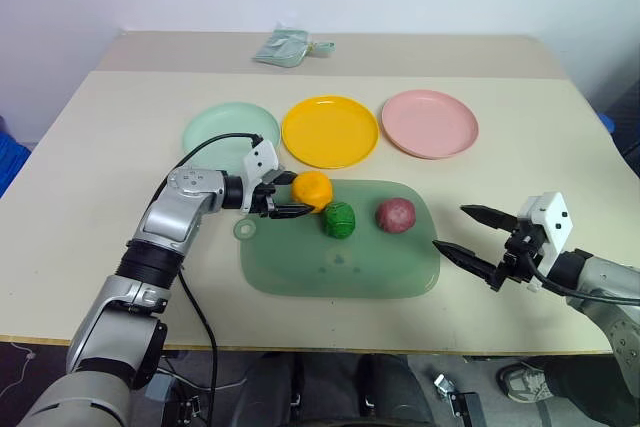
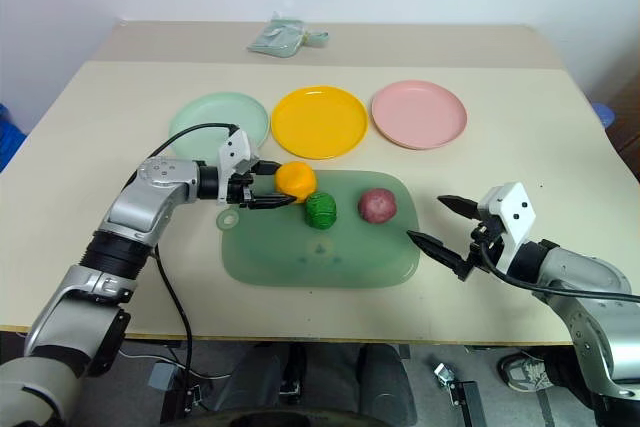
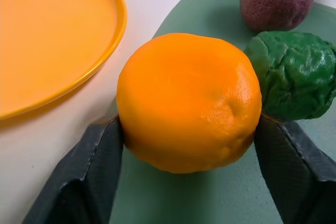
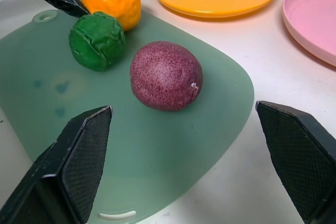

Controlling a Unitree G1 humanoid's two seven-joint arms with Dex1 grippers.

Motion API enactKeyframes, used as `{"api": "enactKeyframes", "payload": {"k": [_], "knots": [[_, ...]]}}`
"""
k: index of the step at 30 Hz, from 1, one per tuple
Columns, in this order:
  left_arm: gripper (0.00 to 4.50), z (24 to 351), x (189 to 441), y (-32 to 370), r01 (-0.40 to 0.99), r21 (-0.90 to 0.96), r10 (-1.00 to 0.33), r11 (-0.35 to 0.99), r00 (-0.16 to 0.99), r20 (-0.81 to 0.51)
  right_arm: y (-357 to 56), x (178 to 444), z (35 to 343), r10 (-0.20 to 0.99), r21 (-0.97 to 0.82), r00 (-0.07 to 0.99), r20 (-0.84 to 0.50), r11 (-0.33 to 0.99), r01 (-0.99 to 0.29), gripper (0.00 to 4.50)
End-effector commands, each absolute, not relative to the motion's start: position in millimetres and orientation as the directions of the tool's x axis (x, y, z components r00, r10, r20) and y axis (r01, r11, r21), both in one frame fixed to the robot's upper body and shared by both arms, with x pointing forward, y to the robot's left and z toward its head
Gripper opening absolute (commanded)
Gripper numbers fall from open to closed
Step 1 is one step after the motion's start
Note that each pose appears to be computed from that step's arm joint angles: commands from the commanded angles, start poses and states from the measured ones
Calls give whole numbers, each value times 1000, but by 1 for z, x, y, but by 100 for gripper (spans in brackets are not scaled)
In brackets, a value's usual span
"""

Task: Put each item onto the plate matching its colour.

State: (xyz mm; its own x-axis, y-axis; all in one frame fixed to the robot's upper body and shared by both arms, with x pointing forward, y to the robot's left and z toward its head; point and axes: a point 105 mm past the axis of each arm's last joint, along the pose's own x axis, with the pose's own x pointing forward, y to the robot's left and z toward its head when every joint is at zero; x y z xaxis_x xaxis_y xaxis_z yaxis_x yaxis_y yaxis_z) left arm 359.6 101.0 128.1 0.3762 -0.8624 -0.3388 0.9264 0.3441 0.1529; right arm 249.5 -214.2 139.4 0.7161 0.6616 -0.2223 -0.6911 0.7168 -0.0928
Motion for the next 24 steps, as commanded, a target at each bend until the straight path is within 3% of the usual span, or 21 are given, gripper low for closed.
{"api": "enactKeyframes", "payload": {"k": [1, 7, 10, 14, 17, 24], "knots": [[333, 163, 374, 105, 881, 179, -863, 437, 467, -192, -213, 248, 151, 663, -142, 726, -183, 713, -687, 450], [333, 185, 428, 108, 682, 216, -677, 698, 728, -108, -209, 253, 153, 672, -146, 720, -176, 705, -694, 450], [333, 186, 451, 97, 608, 176, -595, 774, 794, -126, -206, 256, 155, 678, -149, 715, -169, 700, -699, 450], [333, 179, 463, 80, 591, 154, -568, 792, 805, -170, -203, 258, 158, 681, -154, 715, -160, 698, -699, 450], [442, 184, 464, 72, 615, 104, -600, 782, 787, -145, -204, 256, 159, 673, -160, 723, -157, 705, -691, 450], [447, 217, 450, 84, 686, 160, -697, 710, 716, 24, -207, 248, 158, 653, -158, 741, -157, 724, -672, 450]]}}
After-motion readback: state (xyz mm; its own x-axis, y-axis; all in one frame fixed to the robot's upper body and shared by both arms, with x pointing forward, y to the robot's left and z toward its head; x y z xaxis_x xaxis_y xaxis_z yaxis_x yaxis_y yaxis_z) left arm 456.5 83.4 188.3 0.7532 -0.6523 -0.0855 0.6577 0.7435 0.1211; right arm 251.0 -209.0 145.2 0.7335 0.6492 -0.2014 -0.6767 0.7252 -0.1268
